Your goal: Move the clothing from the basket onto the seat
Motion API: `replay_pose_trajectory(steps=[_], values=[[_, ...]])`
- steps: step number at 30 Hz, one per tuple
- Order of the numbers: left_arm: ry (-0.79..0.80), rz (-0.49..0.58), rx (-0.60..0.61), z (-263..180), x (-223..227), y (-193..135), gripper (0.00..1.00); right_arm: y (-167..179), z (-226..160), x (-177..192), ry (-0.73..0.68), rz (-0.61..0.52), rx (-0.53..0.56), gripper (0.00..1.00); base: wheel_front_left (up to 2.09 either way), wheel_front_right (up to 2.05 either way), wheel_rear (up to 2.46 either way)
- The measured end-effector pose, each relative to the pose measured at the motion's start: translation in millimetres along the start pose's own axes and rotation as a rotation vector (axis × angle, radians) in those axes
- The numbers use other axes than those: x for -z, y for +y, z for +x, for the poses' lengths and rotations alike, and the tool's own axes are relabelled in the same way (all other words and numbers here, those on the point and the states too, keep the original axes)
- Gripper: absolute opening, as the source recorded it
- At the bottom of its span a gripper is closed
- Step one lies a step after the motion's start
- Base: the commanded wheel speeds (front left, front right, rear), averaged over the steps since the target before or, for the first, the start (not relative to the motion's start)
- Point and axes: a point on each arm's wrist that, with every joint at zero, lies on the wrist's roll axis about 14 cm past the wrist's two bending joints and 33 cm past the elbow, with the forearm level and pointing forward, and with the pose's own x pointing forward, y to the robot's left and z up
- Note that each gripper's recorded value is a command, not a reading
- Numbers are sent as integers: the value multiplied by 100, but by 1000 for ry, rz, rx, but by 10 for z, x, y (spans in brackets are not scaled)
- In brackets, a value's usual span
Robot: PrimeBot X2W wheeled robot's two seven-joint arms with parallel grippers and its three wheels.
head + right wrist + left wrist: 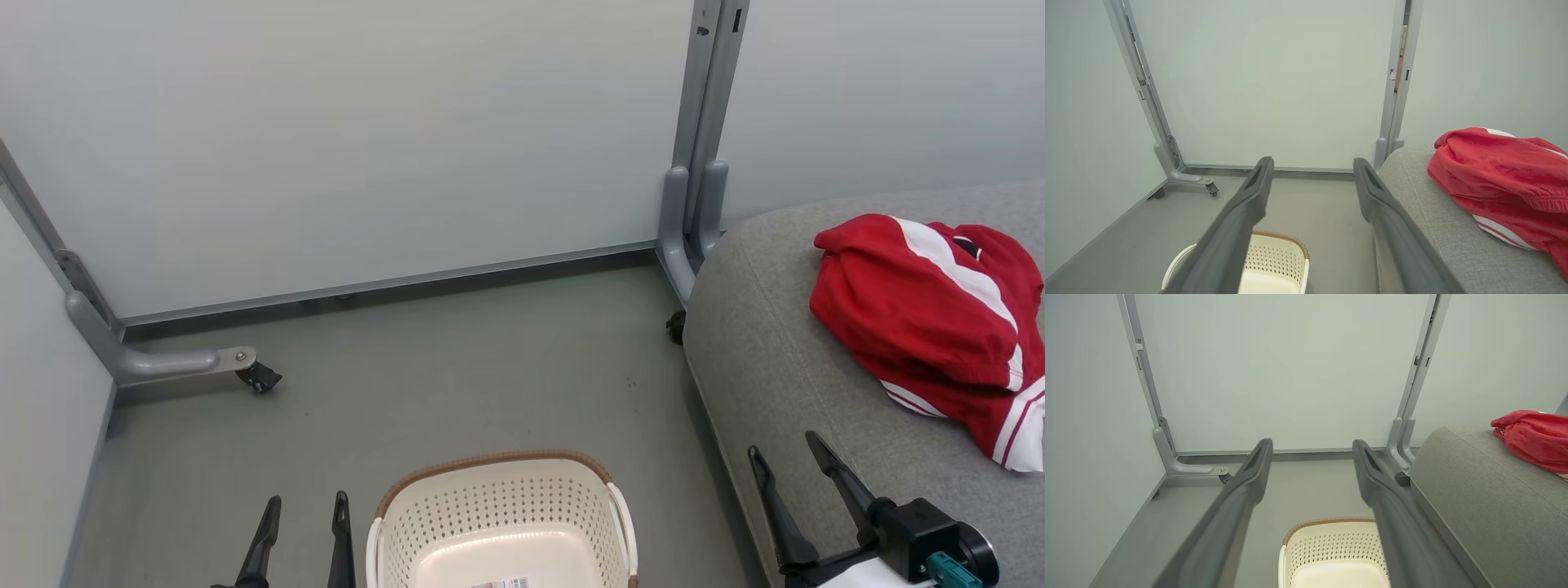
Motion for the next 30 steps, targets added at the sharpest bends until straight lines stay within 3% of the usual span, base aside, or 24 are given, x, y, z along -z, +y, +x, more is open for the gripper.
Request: replay_pose_trajectory(steps=[2, 3, 10, 30], values=[[1, 3, 0, -1, 3, -1, 100, -2, 1, 1, 1, 0, 1, 100, 0, 0, 0], [1, 5, 1, 0, 4, -1, 0, -3, 1, 2, 1, 0, 1, 0, 0, 0, 0], [70, -14, -10, -58, 205, 21, 0, -1, -99, 245, 79, 41, 22, 0, 0, 0, 0], [120, -369, -96, 113, 258, 198, 0, -288, -22, 308, 97, 392, 162, 0, 0, 0, 0]])
